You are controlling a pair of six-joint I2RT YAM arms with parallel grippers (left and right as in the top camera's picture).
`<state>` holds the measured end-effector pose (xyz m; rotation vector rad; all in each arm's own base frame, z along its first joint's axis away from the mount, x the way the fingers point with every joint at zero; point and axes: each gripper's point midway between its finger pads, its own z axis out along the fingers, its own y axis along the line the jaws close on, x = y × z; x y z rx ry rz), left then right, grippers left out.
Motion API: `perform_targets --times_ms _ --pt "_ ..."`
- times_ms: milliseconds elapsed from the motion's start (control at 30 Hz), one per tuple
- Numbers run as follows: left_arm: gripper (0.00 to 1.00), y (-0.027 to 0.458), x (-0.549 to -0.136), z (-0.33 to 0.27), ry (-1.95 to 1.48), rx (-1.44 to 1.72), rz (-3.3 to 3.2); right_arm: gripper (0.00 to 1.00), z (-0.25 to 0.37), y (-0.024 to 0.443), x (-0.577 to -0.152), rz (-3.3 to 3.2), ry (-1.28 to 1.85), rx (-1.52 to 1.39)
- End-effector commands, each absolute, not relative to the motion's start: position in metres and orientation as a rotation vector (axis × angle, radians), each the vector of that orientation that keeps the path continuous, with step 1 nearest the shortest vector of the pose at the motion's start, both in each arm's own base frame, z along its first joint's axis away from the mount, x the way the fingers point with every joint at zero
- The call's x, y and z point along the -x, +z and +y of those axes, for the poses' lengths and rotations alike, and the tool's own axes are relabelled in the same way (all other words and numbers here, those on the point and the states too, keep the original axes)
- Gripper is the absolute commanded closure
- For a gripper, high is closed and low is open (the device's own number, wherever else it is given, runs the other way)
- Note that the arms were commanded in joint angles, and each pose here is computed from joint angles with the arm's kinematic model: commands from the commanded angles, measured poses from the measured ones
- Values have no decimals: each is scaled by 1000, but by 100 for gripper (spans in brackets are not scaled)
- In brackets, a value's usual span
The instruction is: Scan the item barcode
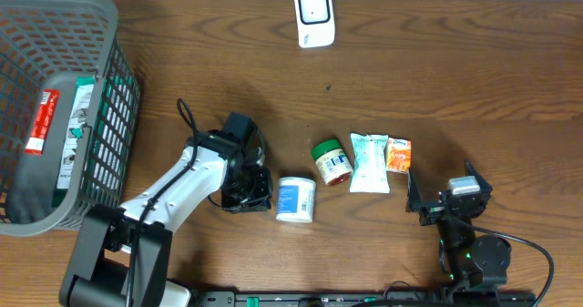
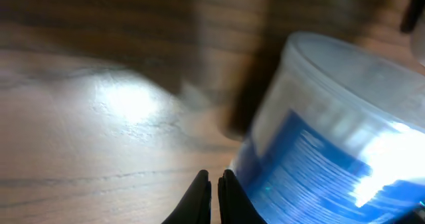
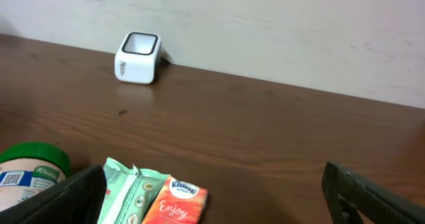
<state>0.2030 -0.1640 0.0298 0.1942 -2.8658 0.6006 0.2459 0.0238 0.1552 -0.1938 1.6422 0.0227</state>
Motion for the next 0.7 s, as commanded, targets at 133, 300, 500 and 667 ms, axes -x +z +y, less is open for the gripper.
perform_targets --times_ms 133,300,500,667 --pt "92 15 -219 -136 356 -193 -3010 1 26 154 -246 1646 41 190" --pt "93 14 -221 -130 310 -194 -3029 1 26 154 -246 1646 41 190" --pt "93 14 -221 -130 311 -194 -3029 1 26 154 -246 1646 41 190" --pt "92 14 -221 -130 311 -194 -3029 1 26 154 -246 1646 41 190"
